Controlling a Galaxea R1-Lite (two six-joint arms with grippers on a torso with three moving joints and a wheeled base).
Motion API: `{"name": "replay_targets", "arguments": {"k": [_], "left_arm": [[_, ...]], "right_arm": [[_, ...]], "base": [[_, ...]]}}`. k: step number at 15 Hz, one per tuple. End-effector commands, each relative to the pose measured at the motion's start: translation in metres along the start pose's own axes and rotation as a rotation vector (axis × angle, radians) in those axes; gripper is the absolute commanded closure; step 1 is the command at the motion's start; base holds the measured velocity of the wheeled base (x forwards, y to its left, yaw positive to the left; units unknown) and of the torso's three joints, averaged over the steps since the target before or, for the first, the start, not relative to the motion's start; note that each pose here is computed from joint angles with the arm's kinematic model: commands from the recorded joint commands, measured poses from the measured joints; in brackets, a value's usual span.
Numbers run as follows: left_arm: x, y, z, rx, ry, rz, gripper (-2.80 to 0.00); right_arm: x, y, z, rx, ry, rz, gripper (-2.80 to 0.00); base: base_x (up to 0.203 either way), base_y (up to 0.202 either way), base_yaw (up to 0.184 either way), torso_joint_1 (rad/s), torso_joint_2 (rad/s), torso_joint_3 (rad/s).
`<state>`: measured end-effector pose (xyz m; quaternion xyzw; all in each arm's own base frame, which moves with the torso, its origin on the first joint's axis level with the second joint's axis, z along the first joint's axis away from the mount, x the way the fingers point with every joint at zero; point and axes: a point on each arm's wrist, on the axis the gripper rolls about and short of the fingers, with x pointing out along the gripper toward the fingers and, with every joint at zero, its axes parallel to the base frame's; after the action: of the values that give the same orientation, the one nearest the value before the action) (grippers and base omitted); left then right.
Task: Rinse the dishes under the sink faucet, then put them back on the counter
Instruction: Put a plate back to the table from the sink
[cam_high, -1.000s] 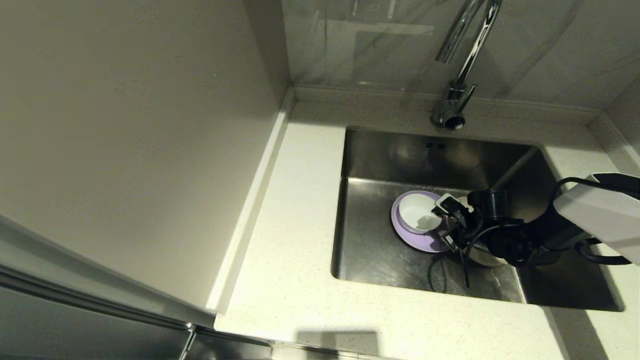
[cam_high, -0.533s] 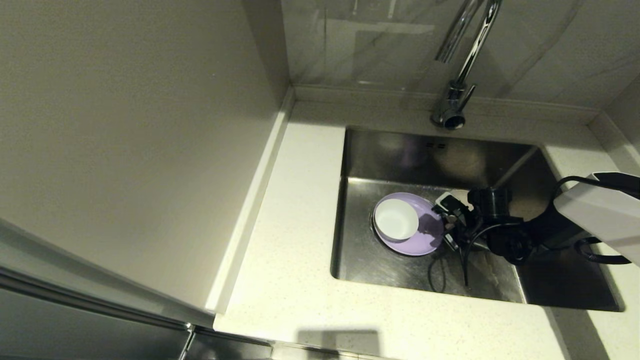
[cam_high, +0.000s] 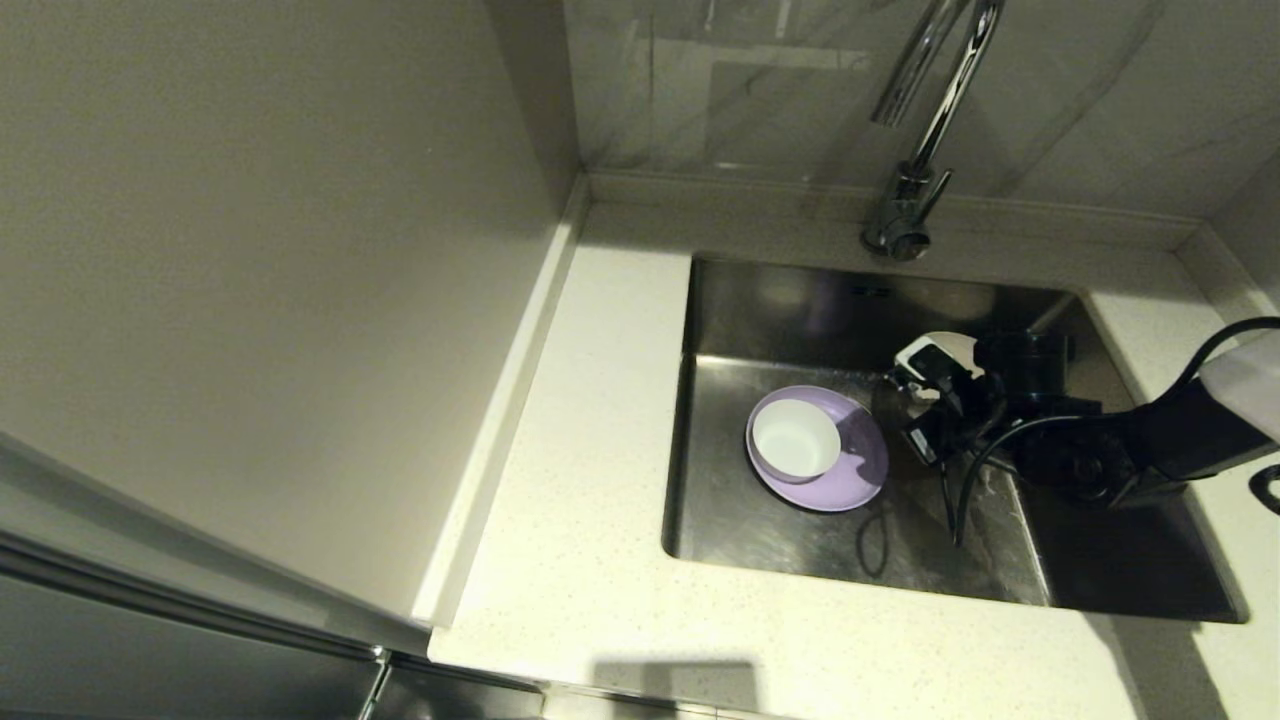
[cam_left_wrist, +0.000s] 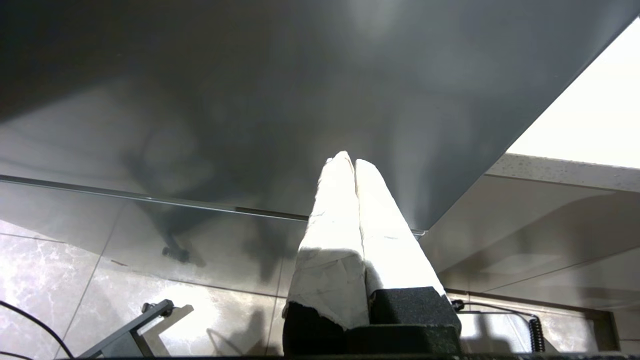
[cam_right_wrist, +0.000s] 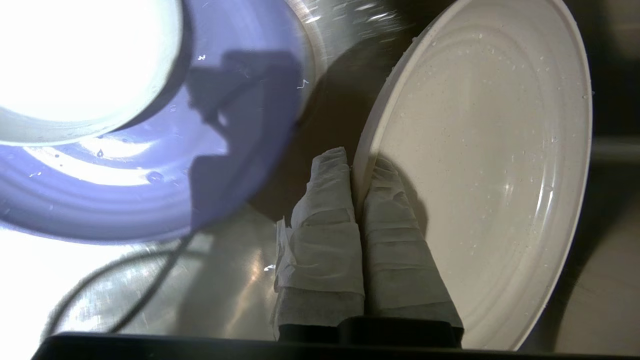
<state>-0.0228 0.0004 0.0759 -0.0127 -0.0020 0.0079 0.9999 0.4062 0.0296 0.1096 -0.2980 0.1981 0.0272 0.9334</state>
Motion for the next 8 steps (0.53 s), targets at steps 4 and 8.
{"name": "replay_targets", "arguments": {"k": [4, 8], "left_arm": [[0.0, 0.0, 0.0, 0.001, -0.004, 0.001, 0.0], [0.0, 0.0, 0.0, -0.001, -0.004, 0.001, 0.0]], "right_arm": [[-0.083, -0.029, 0.028, 0.013, -0.107, -0.06, 0.0], [-0.138, -0.037, 0.03, 0.018, -0.158, -0.081, 0.0]], "base": [[0.0, 0.0, 0.0, 0.0, 0.0, 0.0], [0.0, 0.0, 0.0, 0.0, 0.0, 0.0]]}}
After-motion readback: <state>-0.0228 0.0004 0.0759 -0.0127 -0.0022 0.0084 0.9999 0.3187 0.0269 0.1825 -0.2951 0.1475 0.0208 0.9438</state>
